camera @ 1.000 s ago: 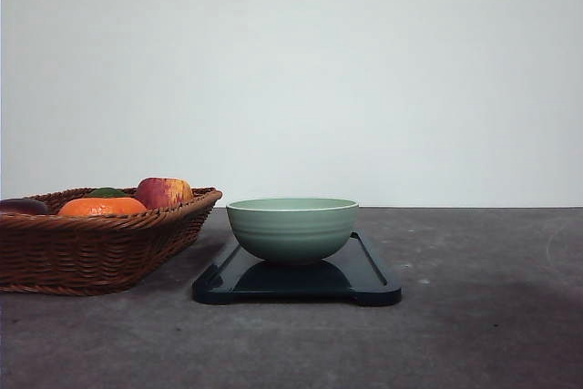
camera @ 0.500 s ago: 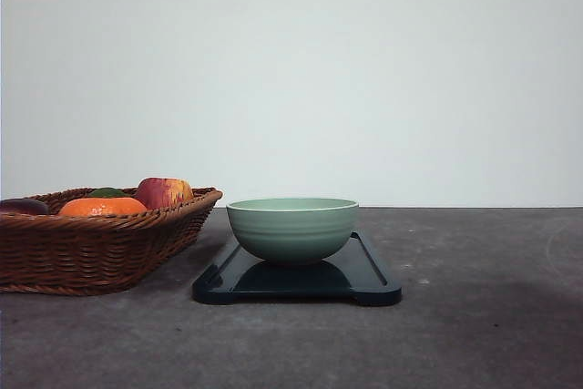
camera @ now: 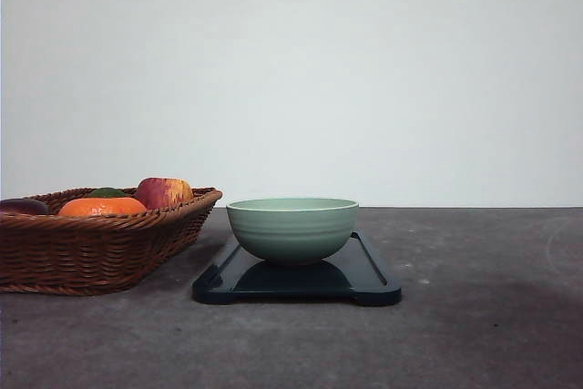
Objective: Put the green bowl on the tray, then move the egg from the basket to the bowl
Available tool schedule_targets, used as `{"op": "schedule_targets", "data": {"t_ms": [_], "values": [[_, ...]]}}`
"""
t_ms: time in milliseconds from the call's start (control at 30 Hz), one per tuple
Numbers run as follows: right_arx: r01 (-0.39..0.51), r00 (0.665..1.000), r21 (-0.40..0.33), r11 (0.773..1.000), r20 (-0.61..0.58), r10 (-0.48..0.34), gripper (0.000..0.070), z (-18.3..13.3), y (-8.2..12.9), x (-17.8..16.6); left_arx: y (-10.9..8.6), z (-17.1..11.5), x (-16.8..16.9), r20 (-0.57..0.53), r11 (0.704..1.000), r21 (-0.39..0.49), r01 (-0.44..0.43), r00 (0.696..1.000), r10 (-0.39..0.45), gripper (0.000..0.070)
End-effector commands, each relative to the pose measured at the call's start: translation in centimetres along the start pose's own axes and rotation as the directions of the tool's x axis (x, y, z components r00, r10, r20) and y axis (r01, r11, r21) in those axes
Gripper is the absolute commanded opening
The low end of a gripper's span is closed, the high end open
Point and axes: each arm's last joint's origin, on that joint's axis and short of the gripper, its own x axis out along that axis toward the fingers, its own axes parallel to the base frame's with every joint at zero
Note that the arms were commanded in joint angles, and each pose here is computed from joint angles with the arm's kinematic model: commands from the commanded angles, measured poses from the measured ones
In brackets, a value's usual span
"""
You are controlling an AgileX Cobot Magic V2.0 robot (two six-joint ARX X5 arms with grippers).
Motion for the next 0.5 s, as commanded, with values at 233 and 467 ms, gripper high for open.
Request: {"op": "schedule_targets", "data": {"t_ms": [233, 467], "values": [[-0.003, 1.000, 0.017, 1.000, 0.007, 0.003, 0.0016, -0.05, 0.02, 0.03, 0.05, -0.68, 0.18, -0.024, 1.000, 0.009, -0.004, 1.000, 0.004, 0.0000], [-0.003, 1.000, 0.017, 1.000, 0.007, 0.003, 0.0016, -0.05, 0.02, 0.03, 0.05, -0.68, 0.18, -0.024, 1.000, 0.009, -0.004, 1.000, 0.004, 0.0000]]}}
